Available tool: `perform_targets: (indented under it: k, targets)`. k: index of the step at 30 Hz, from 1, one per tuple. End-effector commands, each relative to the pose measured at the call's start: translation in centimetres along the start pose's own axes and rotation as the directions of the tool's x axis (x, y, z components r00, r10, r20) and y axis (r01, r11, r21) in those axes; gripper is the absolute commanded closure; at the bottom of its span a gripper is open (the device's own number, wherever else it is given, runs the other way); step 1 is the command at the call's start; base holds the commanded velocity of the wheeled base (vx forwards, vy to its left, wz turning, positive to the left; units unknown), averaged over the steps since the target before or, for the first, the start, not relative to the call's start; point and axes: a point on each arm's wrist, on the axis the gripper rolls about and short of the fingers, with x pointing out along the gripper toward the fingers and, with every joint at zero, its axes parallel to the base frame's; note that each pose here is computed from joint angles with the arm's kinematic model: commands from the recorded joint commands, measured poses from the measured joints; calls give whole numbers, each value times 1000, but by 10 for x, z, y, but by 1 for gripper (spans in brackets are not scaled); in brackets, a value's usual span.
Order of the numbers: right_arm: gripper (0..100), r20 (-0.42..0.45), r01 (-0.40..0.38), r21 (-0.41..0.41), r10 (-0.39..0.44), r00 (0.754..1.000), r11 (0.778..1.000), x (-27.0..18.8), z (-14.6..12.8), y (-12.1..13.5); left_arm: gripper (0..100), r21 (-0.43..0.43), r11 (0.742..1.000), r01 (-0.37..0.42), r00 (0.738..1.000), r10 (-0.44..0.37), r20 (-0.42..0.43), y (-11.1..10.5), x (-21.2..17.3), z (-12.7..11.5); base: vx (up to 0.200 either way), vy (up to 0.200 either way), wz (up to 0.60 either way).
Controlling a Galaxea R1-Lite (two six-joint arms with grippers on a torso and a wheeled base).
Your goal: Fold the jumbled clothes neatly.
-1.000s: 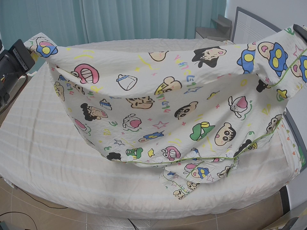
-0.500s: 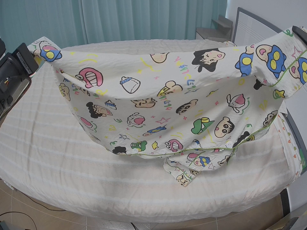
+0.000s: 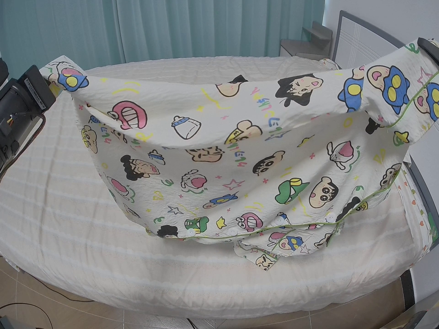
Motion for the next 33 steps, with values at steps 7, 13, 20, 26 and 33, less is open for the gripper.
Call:
perform_targets:
  k: [7,13,20,26,33]
  targets:
    - [100,0,0,0,0,1000,1000,0,0,0,100,1,1000,6,1000,-6,-3,0,0,0,0,0,0]
    - [100,2,-2,-1,2,1000,1000,0,1,0,100,5,1000,6,1000,-6,-8,0,-1,-1,133,0,0]
    - [100,0,0,0,0,1000,1000,0,0,0,100,10,1000,5,1000,-5,-15,0,-1,-4,57,0,0]
    - [100,-2,-1,1,1,1000,1000,0,0,0,100,8,1000,4,1000,-4,-5,0,0,-1,0,0,0]
    - [100,-3,-6,0,6,1000,1000,0,0,0,100,1,1000,2,1000,-2,4,0,0,1,0,0,0]
